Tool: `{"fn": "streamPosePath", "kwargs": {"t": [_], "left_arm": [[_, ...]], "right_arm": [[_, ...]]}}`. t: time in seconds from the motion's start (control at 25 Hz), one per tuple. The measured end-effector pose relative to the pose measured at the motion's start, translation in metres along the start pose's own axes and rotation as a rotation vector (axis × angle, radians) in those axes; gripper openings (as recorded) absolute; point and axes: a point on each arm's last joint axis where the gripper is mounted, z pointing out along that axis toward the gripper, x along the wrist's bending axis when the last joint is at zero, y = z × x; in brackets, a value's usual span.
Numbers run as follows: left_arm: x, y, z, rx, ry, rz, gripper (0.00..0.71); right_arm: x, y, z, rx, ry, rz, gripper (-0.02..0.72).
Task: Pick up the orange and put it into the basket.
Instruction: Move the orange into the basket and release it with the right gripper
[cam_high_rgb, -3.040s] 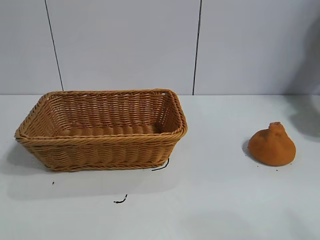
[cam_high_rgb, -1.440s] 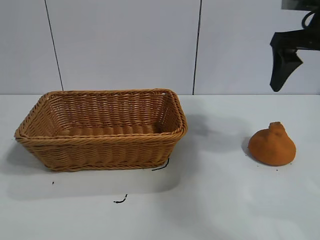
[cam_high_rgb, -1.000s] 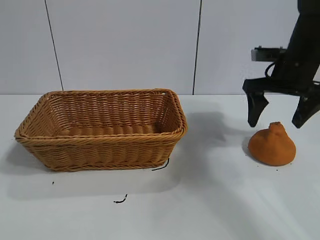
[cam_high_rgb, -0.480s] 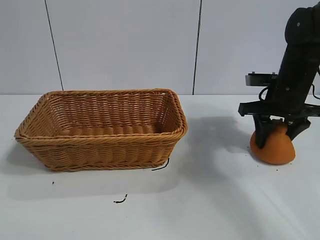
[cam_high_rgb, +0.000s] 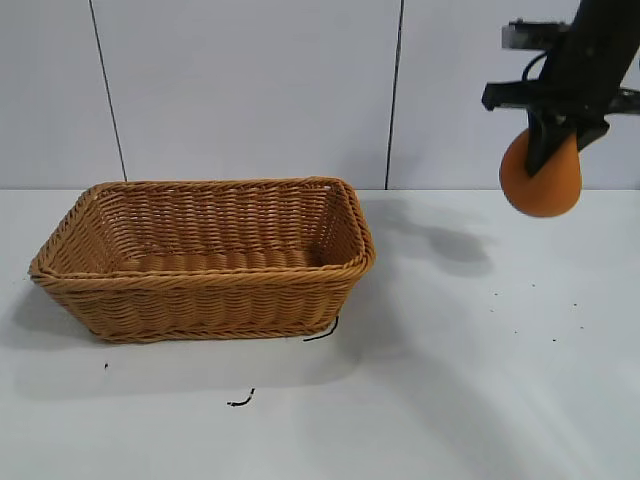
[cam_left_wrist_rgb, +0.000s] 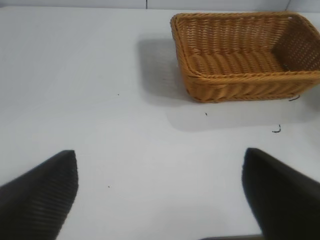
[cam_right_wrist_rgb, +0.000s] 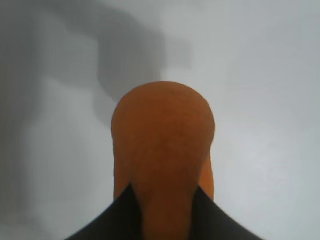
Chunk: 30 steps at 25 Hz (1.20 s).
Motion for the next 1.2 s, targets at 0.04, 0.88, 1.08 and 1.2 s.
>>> {"fn": "streamPosePath", "kwargs": {"t": [0.04, 0.88, 1.08, 1.2], "left_arm": [[0.0, 0.0, 0.0, 0.0, 0.0, 0.0, 0.639], [0.0, 0.0, 0.0, -0.001, 0.0, 0.0, 0.639], [0.0, 0.0, 0.0, -0.001, 0.0, 0.0, 0.639], [0.0, 0.0, 0.0, -0.001, 0.0, 0.0, 0.639]], "right_arm": [[0.001, 0.004, -0.008, -0.017, 0.001, -0.002, 0.085], [0.223, -0.028, -0.048, -0.211, 0.21, -0.428, 0.085], [0.267, -0.045, -0.009, -0.201, 0.236, -0.502, 0.085], [0.273, -0.048, 0.03, -0.157, 0.226, -0.488, 0.085]]}}
